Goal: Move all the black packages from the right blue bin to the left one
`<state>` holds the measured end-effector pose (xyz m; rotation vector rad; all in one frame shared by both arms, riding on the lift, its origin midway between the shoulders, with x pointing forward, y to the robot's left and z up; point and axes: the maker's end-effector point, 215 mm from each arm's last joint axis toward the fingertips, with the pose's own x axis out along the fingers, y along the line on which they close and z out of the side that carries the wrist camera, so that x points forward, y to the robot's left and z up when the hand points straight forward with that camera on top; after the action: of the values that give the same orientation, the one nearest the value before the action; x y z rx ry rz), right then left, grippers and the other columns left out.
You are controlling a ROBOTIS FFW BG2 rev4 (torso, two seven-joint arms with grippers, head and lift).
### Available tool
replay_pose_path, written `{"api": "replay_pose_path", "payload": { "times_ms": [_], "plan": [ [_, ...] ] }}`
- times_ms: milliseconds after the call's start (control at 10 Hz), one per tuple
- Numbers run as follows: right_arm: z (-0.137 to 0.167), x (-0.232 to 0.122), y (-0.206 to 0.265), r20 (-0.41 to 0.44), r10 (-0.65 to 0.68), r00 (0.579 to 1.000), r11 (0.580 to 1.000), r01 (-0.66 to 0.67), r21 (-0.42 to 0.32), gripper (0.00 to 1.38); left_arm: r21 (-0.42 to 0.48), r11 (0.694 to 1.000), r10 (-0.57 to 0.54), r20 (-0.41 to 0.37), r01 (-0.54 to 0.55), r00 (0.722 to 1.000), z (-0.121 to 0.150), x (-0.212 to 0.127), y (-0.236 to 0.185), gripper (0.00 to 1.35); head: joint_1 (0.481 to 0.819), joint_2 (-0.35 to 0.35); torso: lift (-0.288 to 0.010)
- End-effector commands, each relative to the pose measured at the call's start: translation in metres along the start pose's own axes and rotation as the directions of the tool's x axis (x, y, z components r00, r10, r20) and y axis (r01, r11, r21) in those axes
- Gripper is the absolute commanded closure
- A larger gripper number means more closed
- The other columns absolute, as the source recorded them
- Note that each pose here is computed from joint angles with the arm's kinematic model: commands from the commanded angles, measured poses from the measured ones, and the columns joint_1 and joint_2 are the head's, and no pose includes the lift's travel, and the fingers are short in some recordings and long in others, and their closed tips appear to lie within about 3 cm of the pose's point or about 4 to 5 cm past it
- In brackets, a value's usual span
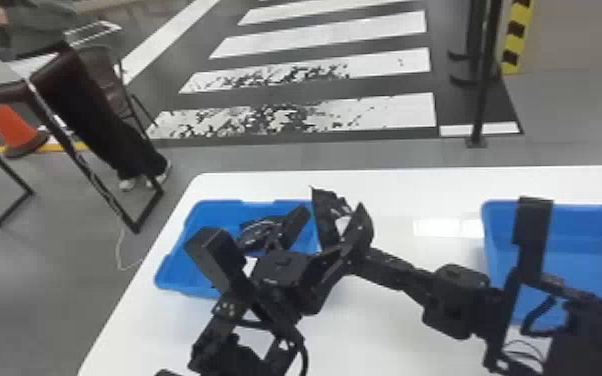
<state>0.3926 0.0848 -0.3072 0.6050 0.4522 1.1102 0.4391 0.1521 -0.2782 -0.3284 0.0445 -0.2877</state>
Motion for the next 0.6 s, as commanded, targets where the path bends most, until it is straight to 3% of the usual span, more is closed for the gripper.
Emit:
{"api": "replay_pose_path", "payload": {
  "times_ms": [0,200,300,400,500],
  "plan": [
    [-0.003,0.0,-0.009,-0.002,-0.015,1.0,1.0,0.015,0.008,1.13,-0.037,0.999,-0.032,0.008,0.032,0.999,0.004,0.001,-0.013,0.13,0.695,0.315,-0.132],
    [0.0,0.001,-0.011,0.002,-0.019,1.0,1.0,0.019,0.004,1.13,-0.07,0.996,-0.058,0.002,0.058,0.998,0.003,0.001,-0.024,0.17,0.695,0.295,-0.132],
    [0.002,0.001,-0.01,0.006,-0.017,1.0,1.0,0.017,0.001,1.13,-0.072,0.996,-0.055,-0.02,0.053,0.998,-0.003,0.001,-0.021,0.47,0.695,0.286,-0.132],
    [0.004,0.001,-0.012,0.008,-0.019,1.0,1.0,0.019,-0.003,1.13,-0.086,0.995,-0.055,-0.051,0.051,0.997,-0.012,0.0,-0.02,0.87,0.695,0.284,-0.132],
    [0.005,0.002,-0.01,0.013,-0.016,1.0,1.0,0.016,-0.005,1.13,-0.076,0.996,-0.046,-0.045,0.043,0.998,-0.01,-0.001,-0.016,0.98,0.695,0.282,-0.132]
  ]
}}
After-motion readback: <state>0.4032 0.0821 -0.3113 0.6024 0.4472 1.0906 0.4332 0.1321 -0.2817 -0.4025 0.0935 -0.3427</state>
